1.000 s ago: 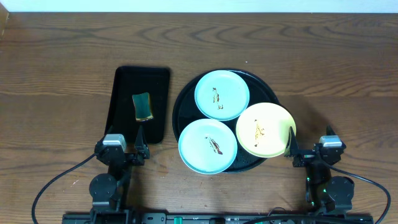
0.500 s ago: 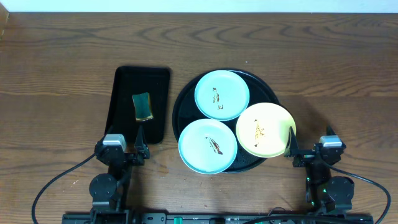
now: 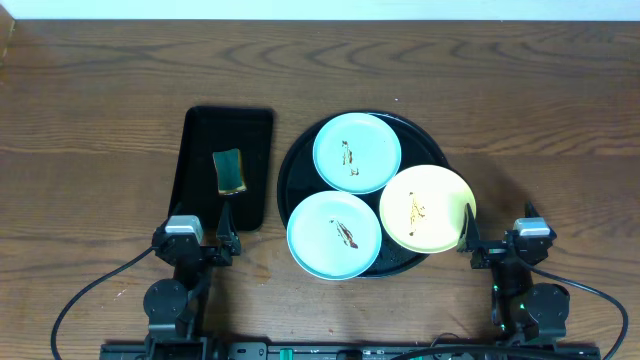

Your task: Clean dirty plates on tray and stack at the side

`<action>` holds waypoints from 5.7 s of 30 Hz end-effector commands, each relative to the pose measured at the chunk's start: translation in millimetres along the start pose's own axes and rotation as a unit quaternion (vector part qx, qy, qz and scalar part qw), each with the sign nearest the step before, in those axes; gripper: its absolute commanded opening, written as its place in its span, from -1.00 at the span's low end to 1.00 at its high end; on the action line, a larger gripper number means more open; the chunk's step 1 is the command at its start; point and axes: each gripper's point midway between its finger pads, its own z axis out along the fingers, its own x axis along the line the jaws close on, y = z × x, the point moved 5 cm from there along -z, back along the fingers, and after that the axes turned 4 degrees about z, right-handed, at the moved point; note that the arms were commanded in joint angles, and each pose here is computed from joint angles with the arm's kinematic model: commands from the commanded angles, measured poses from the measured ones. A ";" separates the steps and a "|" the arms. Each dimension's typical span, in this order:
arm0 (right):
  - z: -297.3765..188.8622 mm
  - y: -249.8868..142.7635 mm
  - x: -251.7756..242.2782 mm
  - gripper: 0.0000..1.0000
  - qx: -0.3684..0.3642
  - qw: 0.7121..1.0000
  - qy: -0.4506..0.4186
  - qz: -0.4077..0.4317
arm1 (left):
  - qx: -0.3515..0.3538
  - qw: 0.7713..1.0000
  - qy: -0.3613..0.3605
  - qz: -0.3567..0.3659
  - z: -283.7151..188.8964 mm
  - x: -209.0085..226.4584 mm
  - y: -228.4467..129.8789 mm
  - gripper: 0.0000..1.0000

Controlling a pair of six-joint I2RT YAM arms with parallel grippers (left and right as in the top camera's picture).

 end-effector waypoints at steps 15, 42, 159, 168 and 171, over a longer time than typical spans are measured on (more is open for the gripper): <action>-0.1 -0.6 -2.8 0.99 0.001 1.000 -0.006 -0.009 | 0.023 1.000 -0.005 0.007 0.3 -0.7 -11.8 0.62; 5.3 -9.3 -3.3 0.99 0.049 0.996 -0.013 0.067 | 0.104 0.994 0.001 -0.027 7.4 -0.7 -2.9 0.62; 45.9 54.7 1.2 0.98 0.384 0.918 -0.061 0.080 | 0.555 0.830 0.046 -0.015 157.0 2.7 -62.1 -0.85; 50.6 24.0 -20.2 0.34 0.451 0.880 -0.101 0.104 | 0.527 0.849 0.037 -0.020 142.9 -1.3 -25.0 -0.85; 55.0 8.4 -22.1 0.19 0.482 0.863 -0.105 0.106 | 0.532 0.846 0.037 -0.020 138.6 -1.3 -23.2 -0.85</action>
